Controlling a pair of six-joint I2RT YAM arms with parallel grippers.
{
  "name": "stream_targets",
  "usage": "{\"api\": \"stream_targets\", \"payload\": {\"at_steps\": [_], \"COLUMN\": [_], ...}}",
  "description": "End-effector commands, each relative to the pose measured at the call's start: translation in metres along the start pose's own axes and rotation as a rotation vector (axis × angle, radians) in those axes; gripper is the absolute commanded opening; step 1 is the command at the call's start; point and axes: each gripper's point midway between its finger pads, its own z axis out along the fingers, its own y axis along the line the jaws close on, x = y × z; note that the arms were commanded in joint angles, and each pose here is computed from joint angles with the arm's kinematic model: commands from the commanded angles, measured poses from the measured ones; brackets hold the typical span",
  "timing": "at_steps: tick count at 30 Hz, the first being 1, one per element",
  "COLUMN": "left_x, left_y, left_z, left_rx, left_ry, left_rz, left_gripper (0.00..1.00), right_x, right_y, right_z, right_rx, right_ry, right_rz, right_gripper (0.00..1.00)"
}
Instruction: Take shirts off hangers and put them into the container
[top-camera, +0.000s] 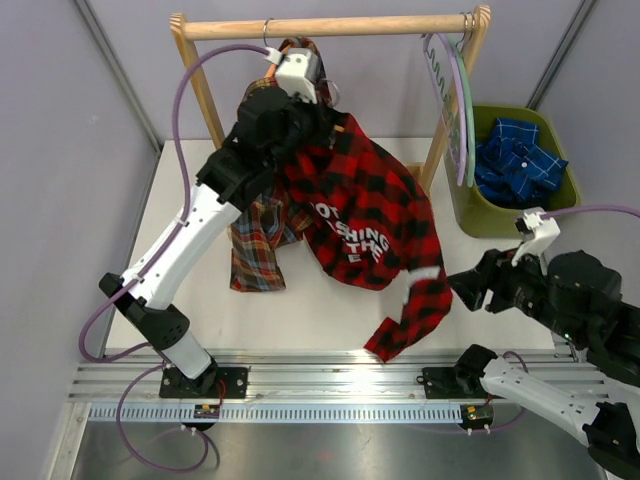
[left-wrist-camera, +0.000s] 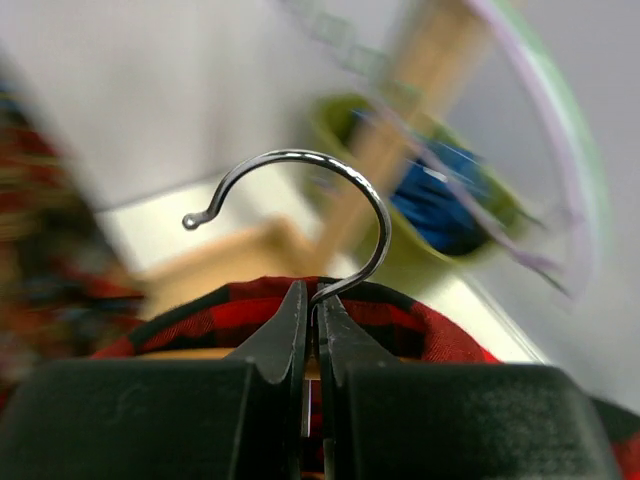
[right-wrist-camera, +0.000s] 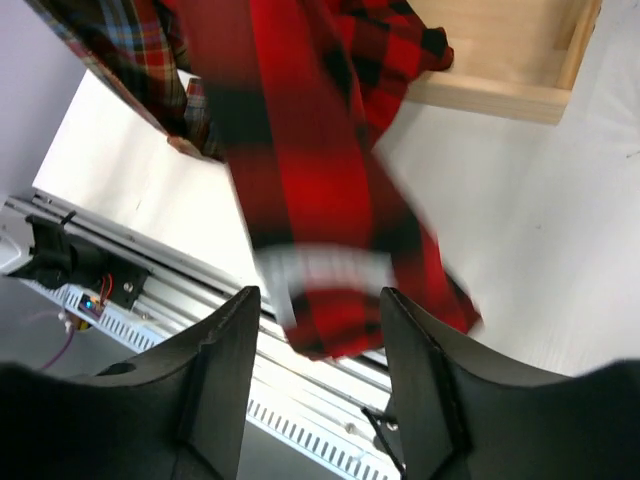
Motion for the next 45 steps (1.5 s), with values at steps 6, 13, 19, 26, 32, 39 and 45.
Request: {"api": "stream_targets", "payload": {"at_steps": [6,13,19,26,32,39,45], "left_x": [-0.081,-0.069,-0.067,-0.056,-0.053,-0.062,-0.079], "left_y": [0.036,0.024,0.02,0.011,0.0,-0.001,0.001], "left_z": [-0.026,-0.026,-0.039,-0.04,-0.038,-0.045,-0.053], "left_rx": [-0.113,-0.048,-0.026,0.015,0.052,0.043,0.028], "left_ry": [-0.263,-0.217,-0.205,-0.178,-0.159,-0.18,-0.218], "left_rz": [-0.02,-0.057,-0.06,-0.073,-0.088,-0.075,-0.043], "left_gripper": [0.0,0.0,0.0,0.0,0.0,0.0,0.0], "right_x": [0.02,0.0,-0.022,-0.042,-0.044,-0.034,-0.018], "right_y": [0.011,0.009,-0.032,-0.027,-0.006,0.019,0.014], "right_z": [0.005,0.033,0.046,0.056,0.08,0.102,0.087], "right_rx": [-0.083,-0.009,0.271,0.259,0.162,0.052,0.042], "right_ry": [0.064,0.025,-0.038,-0.12,-0.132,-0.079,-0.034], "right_rz": [-0.018,-0.058,-0.112,-0.141,-0.175,-0.162,-0.126], "right_gripper": [0.68,0.81,0.99,0.99,0.99,0.81,0.22]}}
